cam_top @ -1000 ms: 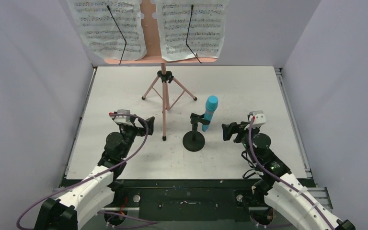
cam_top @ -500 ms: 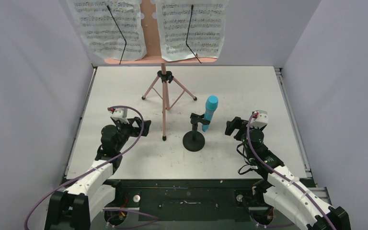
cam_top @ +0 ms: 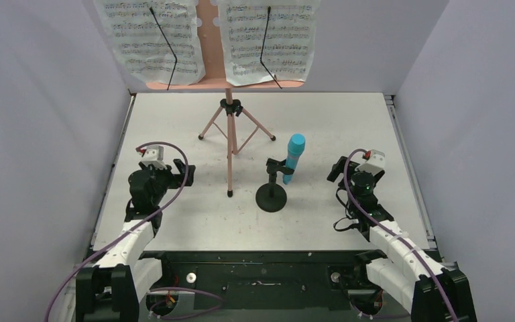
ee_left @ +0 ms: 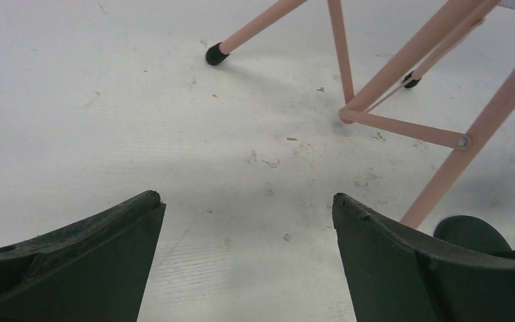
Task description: Set up the instrument practice props
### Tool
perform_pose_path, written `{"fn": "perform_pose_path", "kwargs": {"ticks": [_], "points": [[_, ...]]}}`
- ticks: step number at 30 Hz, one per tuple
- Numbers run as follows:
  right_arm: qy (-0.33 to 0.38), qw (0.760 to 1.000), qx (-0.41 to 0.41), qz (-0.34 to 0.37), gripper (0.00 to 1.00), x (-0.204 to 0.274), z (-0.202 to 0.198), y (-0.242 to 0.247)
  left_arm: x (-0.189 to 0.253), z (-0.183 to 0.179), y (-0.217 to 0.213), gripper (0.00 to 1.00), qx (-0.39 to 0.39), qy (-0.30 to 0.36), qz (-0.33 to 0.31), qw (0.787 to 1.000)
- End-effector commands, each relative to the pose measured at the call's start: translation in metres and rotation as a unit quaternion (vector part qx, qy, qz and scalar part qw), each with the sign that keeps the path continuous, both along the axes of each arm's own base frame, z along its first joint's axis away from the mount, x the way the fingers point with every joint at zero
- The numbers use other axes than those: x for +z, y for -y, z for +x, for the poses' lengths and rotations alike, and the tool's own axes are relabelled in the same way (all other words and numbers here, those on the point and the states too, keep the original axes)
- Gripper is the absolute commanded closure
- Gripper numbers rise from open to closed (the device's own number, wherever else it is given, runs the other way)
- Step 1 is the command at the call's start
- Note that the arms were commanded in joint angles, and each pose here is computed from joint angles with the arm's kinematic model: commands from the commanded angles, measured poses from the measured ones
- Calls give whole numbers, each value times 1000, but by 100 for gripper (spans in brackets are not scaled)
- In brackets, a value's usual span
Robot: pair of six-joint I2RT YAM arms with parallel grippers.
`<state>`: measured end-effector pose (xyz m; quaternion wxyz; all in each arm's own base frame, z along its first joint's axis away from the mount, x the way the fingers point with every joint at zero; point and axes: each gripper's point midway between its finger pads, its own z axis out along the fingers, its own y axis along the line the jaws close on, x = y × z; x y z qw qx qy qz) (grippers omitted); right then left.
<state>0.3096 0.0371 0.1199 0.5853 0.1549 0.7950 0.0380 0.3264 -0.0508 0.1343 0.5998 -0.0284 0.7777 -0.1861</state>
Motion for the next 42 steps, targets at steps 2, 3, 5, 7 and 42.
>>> {"fn": "perform_pose_path", "kwargs": {"ticks": [2,3,5,7,42], "points": [[36,998,-35,-27,10,12,18,37,10,9,-28,4,49,28,29,998],[34,998,-36,-37,10,10,19,41,9,10,-30,4,55,34,32,997],[29,997,-40,-59,10,5,19,48,8,12,-36,4,70,51,33,996],[22,996,-40,-75,10,-2,18,52,4,15,-42,4,81,56,35,995],[80,987,26,-140,10,-22,58,48,-32,46,-43,4,58,91,108,988]]}}
